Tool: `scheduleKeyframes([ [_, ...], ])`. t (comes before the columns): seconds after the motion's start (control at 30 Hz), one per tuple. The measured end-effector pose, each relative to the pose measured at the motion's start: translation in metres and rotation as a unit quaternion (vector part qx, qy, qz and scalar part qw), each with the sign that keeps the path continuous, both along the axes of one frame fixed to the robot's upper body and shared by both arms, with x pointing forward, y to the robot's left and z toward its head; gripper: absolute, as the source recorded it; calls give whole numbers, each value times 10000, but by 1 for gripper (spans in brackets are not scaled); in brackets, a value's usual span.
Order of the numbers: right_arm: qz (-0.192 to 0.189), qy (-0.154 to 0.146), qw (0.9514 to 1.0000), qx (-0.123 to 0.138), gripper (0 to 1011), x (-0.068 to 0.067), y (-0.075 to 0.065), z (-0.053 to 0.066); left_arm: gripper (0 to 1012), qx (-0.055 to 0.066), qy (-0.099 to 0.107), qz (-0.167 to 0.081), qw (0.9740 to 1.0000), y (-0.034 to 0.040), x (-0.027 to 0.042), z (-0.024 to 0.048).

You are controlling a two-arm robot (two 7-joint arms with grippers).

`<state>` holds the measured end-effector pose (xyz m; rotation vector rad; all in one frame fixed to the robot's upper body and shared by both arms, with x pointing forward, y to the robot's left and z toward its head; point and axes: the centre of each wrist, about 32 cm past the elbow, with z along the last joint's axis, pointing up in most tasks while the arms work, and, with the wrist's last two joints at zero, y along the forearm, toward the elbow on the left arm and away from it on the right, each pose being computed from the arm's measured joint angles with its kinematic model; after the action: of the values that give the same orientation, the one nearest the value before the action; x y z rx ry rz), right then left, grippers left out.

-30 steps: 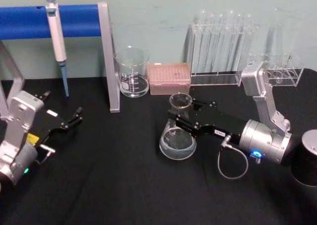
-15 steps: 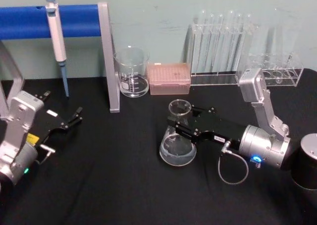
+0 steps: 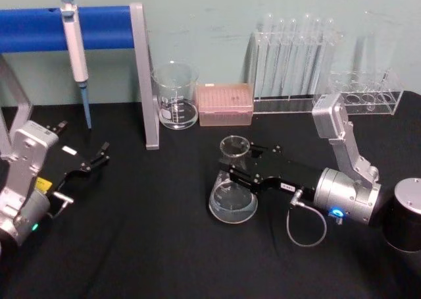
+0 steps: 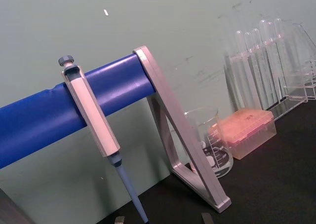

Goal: Grasp the erlenmeyer flask with one hand, shake it three times, then place it back.

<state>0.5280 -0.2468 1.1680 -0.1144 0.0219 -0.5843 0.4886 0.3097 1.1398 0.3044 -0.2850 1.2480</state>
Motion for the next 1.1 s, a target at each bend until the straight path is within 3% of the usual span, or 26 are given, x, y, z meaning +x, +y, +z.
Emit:
scheduleKeyframes([
  [1.1, 57, 105, 9999, -52, 451, 43, 29, -69, 1001, 0, 0, 0, 10000, 0, 0, 0],
])
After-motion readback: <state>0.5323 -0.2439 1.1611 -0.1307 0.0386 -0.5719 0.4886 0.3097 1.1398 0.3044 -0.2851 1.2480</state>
